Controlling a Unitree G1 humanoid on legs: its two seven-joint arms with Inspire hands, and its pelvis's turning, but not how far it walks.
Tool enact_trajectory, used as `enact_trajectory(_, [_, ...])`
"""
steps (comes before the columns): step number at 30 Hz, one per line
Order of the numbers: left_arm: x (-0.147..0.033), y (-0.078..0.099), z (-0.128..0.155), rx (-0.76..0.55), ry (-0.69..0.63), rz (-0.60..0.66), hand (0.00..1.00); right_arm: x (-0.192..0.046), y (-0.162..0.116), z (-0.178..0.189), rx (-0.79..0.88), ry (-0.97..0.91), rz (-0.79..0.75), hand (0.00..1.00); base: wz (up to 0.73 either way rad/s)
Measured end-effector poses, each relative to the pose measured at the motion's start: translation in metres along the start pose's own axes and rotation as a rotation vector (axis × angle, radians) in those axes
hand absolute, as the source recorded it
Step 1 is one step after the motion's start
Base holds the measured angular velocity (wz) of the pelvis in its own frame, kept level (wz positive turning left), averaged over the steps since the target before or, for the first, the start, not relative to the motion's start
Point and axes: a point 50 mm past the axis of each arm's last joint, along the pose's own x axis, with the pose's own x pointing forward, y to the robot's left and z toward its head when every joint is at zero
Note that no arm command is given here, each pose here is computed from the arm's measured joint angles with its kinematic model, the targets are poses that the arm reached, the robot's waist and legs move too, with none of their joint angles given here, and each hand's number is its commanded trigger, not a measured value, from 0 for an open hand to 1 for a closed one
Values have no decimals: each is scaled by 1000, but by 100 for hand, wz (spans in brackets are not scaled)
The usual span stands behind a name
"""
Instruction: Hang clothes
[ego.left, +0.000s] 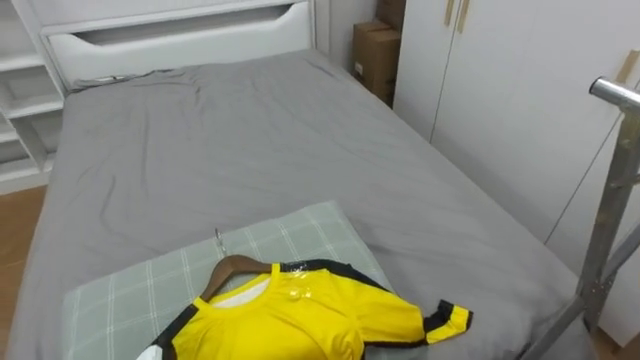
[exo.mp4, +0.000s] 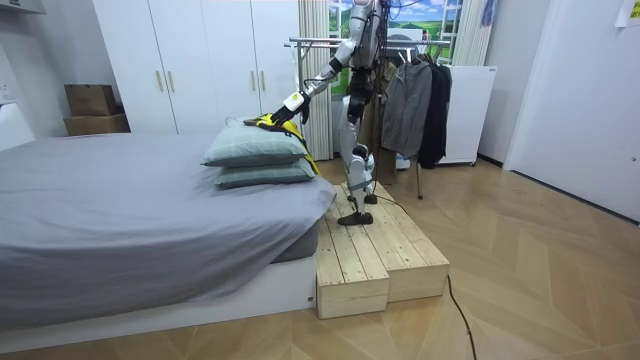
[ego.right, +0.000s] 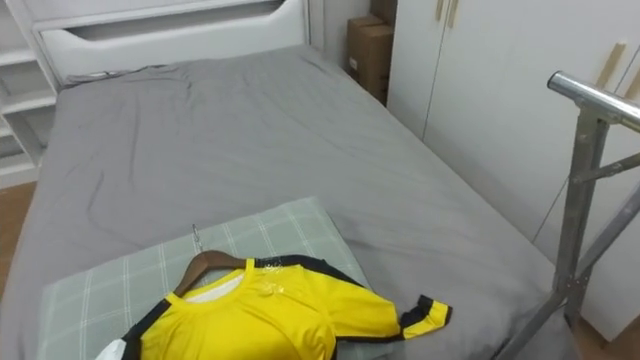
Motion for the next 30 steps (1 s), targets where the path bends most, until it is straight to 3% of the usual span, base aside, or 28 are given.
enact_trajectory(8, [-5, -9, -14, 74, 21, -62, 0, 0, 1, -5, 6, 20, 20, 0, 2])
enact_trajectory(13, [-3, -4, -13, 84, 22, -41, 0, -1, 0, -15, 31, 38, 15, 0, 0])
enact_trajectory(15, [2, 6, -5, 84, 3, -11, 0, -1, -4, -20, 37, 43, 5, 0, 2])
enact_trajectory(18, [12, 36, 10, 59, -25, 99, 0, -3, -15, -27, -34, 56, -28, 0, -3])
enact_trajectory(23, [24, 106, 58, -27, -154, 356, 0, -6, -29, -43, -232, 103, -77, 0, -13])
enact_trajectory(26, [23, 129, 89, -100, -236, 449, 0, -7, -31, -43, -278, 113, -100, 0, -8])
enact_trajectory(30, [22, 140, 101, -115, -278, 506, 0, -4, -27, -29, -282, 75, -113, 0, -15])
